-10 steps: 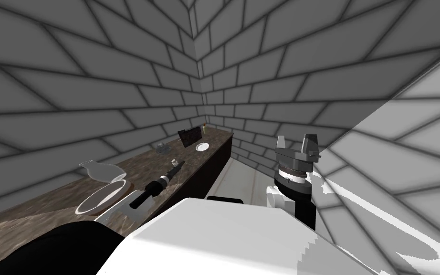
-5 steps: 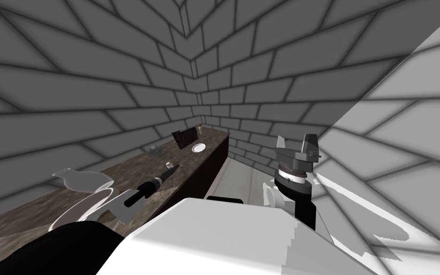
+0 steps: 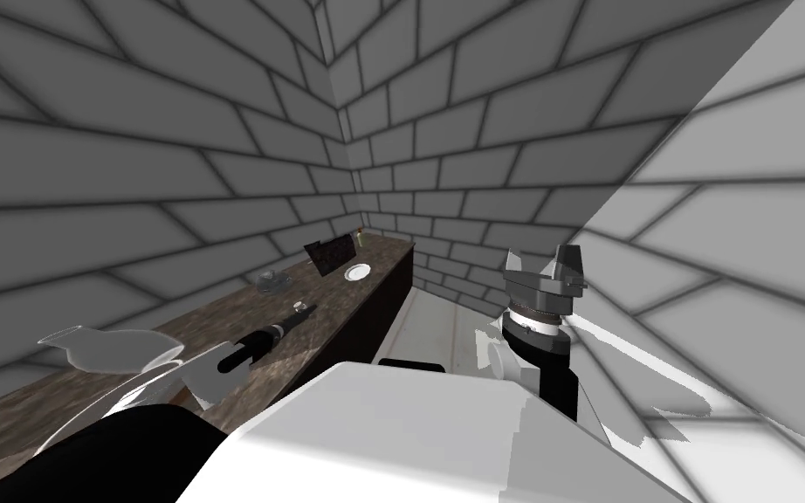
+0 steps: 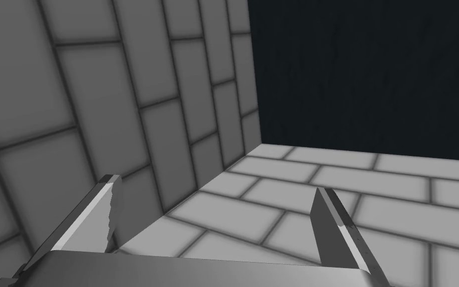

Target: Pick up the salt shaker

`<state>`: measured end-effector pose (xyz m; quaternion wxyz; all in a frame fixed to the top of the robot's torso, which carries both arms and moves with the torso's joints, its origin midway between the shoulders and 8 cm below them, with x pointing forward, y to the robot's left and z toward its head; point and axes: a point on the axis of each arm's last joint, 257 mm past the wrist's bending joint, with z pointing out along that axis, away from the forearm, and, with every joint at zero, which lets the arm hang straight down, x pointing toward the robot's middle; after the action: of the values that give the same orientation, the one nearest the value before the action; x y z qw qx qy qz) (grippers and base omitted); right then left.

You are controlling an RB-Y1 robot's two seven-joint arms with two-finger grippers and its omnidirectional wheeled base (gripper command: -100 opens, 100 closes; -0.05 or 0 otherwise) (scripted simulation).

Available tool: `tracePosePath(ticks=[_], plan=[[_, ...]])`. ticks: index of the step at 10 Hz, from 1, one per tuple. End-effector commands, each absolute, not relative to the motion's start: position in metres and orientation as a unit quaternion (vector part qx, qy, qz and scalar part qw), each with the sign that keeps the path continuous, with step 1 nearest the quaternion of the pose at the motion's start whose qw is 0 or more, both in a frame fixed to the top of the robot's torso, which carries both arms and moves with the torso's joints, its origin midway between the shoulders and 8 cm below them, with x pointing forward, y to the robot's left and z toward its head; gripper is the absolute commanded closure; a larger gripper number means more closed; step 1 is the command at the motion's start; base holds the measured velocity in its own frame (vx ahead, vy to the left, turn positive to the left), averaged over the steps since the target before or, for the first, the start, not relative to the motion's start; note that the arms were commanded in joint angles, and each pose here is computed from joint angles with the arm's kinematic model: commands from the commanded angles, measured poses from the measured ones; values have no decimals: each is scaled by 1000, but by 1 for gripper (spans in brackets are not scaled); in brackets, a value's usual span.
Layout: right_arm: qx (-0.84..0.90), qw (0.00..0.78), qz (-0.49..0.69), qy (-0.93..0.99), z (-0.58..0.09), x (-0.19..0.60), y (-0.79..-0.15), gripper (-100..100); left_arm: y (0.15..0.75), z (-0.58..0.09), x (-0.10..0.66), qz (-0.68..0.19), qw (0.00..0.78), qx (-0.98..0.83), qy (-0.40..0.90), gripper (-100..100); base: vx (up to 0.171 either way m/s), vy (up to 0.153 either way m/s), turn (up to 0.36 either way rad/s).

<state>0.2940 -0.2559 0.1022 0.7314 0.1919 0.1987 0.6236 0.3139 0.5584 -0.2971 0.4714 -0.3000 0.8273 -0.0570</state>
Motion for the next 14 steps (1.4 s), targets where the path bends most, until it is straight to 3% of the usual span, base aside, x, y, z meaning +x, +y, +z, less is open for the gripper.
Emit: tracePosePath(ticks=[1,6,7,8,14], plan=[[192,731,624,199,102,294,-256,0,580,-300,305,-25,461,-300,835,-100,-2,-8,-129],[192,731,624,199,102,294,-256,0,618,-295,295,26,446,-297,844,-100,-2,-5,-86],[192,731,624,199,102,294,-256,0,620,-295,295,29,446,-298,844,0,0,0,0],[192,731,624,199,102,294,-256,0,632,-299,292,37,445,-313,838,-100,-49,1,-237],[192,731,624,199,102,294,-256,0,655,-307,285,53,444,-343,826,-100,-64,7,-158]])
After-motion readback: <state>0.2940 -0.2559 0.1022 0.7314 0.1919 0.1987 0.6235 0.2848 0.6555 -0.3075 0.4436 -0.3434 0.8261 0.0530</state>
